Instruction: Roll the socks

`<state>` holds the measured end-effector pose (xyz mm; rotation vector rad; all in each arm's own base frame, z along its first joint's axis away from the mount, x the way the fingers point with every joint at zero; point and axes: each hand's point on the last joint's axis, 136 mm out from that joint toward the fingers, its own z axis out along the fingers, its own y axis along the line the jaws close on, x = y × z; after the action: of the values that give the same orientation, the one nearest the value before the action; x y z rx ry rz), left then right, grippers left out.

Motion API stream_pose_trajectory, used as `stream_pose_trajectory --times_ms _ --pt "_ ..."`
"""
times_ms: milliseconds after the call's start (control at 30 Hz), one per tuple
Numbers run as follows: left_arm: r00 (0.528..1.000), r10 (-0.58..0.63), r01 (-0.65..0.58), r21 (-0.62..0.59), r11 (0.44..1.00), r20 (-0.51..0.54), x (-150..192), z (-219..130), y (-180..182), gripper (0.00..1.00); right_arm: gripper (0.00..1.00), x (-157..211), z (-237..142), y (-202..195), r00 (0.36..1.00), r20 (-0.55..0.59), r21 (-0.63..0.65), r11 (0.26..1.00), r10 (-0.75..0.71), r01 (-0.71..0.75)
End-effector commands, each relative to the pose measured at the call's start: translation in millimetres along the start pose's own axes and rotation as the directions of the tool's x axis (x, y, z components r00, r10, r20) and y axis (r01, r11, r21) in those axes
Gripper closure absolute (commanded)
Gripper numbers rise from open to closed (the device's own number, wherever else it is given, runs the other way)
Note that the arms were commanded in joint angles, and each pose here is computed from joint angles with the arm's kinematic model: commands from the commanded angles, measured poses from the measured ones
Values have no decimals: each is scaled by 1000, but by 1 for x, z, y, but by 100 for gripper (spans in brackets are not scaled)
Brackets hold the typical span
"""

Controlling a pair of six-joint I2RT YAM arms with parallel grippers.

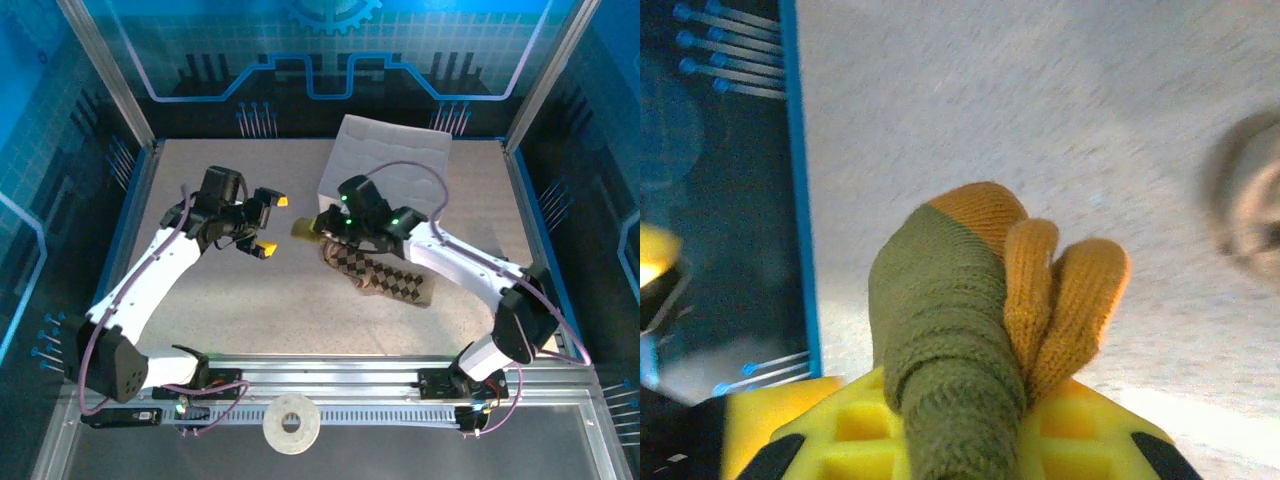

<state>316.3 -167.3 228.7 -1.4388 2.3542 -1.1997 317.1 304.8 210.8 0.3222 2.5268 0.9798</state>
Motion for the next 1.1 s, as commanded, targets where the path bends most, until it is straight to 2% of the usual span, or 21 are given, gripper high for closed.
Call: stream_pose_trajectory --times_ms 0,133,233,300,500,667,800,900,1067 --pt "992 102 -100 -27 995 79 -5 -22 5 5 100 -39 -57 -62 990 72 279 956 -119 95" --pt "968 231 -230 -21 973 99 0 -29 3 8 100 -83 -113 -120 983 80 502 859 -165 104" --pt "912 383 -389 8 921 146 8 -42 -10 8 100 -116 -143 -152 978 74 600 792 -197 114" --pt "857 483 -497 39 867 180 16 -51 -22 9 100 -132 -153 -169 981 59 641 760 -187 106" --pt "701 656 -710 182 681 280 45 -75 -58 16 100 -158 -139 -197 990 -8 709 697 -144 107" --pt "626 708 -778 325 537 329 70 -95 -83 19 100 -165 -114 -209 994 -36 722 685 -100 95" --pt "584 738 -802 386 457 339 85 -107 -92 19 100 -167 -92 -215 995 -72 723 683 -76 104" --pt "572 743 -810 381 445 348 86 -111 -91 19 100 -160 -81 -216 994 -101 731 674 -41 102" --pt "578 736 -809 366 461 352 83 -113 -88 19 100 -151 -74 -220 993 -110 769 631 -33 106"
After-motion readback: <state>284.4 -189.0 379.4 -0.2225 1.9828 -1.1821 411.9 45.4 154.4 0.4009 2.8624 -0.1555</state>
